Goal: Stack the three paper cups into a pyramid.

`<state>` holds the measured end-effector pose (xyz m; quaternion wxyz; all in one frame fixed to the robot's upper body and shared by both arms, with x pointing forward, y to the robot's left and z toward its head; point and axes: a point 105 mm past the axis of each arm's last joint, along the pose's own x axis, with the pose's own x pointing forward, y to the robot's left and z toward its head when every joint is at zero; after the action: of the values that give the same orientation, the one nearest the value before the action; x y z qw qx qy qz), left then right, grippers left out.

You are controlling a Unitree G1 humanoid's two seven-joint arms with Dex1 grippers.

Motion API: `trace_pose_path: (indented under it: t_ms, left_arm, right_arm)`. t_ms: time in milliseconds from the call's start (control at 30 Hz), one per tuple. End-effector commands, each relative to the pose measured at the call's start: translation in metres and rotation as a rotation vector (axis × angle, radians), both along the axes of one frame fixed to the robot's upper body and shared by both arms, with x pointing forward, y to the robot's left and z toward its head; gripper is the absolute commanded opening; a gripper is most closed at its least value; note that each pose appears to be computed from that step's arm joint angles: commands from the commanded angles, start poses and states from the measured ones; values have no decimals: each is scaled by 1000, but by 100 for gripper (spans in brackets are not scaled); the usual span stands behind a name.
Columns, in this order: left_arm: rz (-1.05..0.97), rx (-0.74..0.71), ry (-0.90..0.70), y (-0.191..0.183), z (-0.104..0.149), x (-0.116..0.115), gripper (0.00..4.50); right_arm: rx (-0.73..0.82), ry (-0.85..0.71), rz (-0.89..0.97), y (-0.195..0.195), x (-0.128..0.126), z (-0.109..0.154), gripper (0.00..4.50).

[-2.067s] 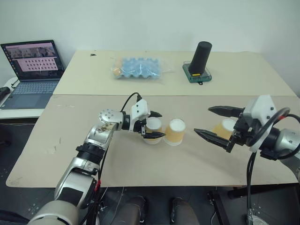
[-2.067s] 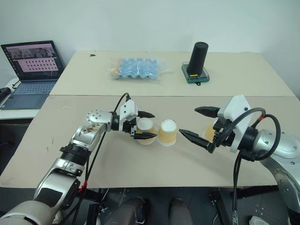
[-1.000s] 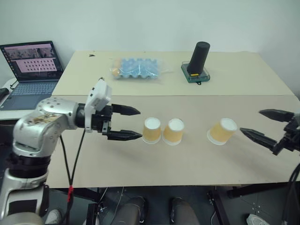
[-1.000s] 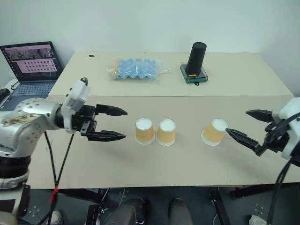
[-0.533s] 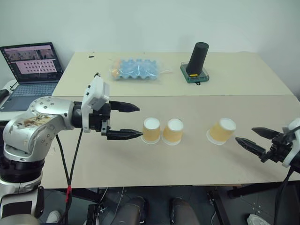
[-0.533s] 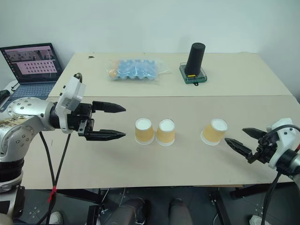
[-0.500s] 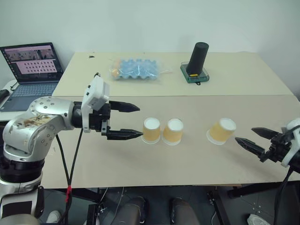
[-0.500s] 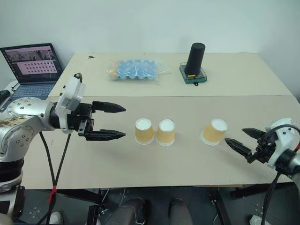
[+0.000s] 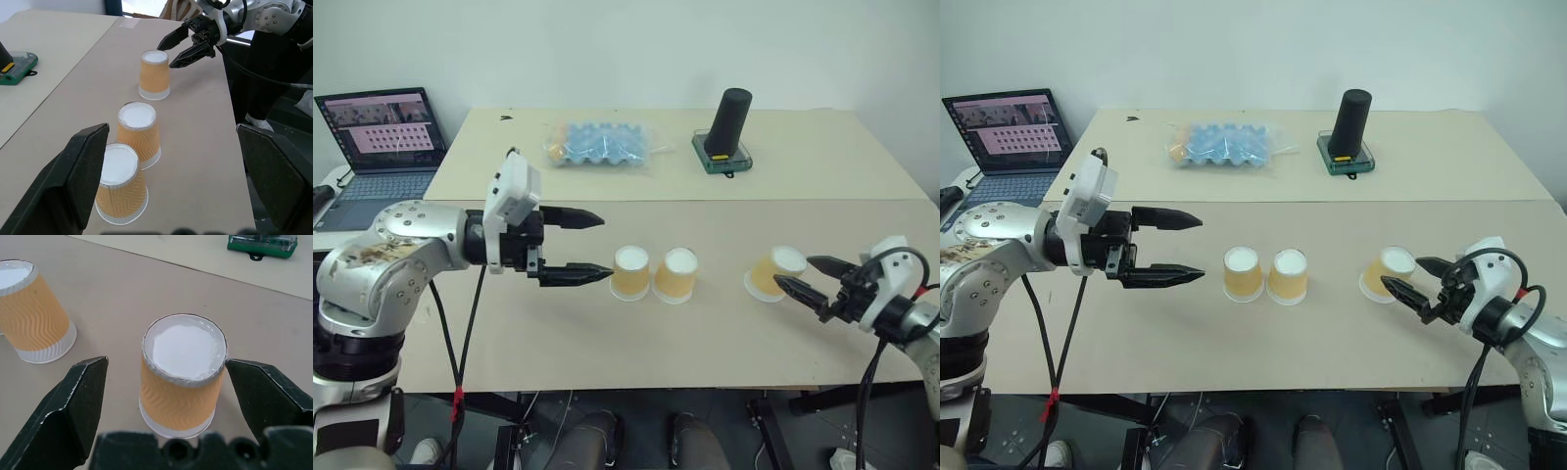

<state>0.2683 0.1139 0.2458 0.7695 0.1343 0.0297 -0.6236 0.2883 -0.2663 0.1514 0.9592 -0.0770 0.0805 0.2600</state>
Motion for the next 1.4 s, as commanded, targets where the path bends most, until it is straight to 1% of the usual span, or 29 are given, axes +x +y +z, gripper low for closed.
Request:
trace_pose_path:
  t_ms: [33,400,733,767,833,900,1067,1100,1233,1300,1400]
  left_arm:
    - [-2,-13,-66,1,15,-4,444]
    - [6,-15,-65,1,15,-4,444]
    - [20,-14,-61,1,13,-4,444]
    - [21,-14,-60,1,13,-4,450]
    - [23,-14,-59,1,13,-4,450]
    - [22,-12,-58,1,12,-4,450]
    - [12,2,-44,0,7,-6,450]
    - [7,12,-44,0,5,-7,450]
    - [-4,16,-30,1,4,-11,450]
    - [-2,20,-31,1,4,-11,450]
    - [4,31,-24,4,3,-14,450]
  right_arm:
    - [-8,-58,0,2,7,10,450]
    - [-15,-73,-9,4,29,9,450]
    - [-12,-67,3,8,33,7,450]
    - [-12,-68,3,8,33,7,398]
    - [-14,-71,7,8,32,7,341]
    - [-17,-75,10,9,32,8,272]
    - [-41,-101,41,15,31,15,267]
    - [-51,-112,53,18,30,19,267]
    - [-45,-227,164,44,25,66,267]
    - [-37,-255,197,51,22,79,267]
    - [-31,-301,353,75,6,108,267]
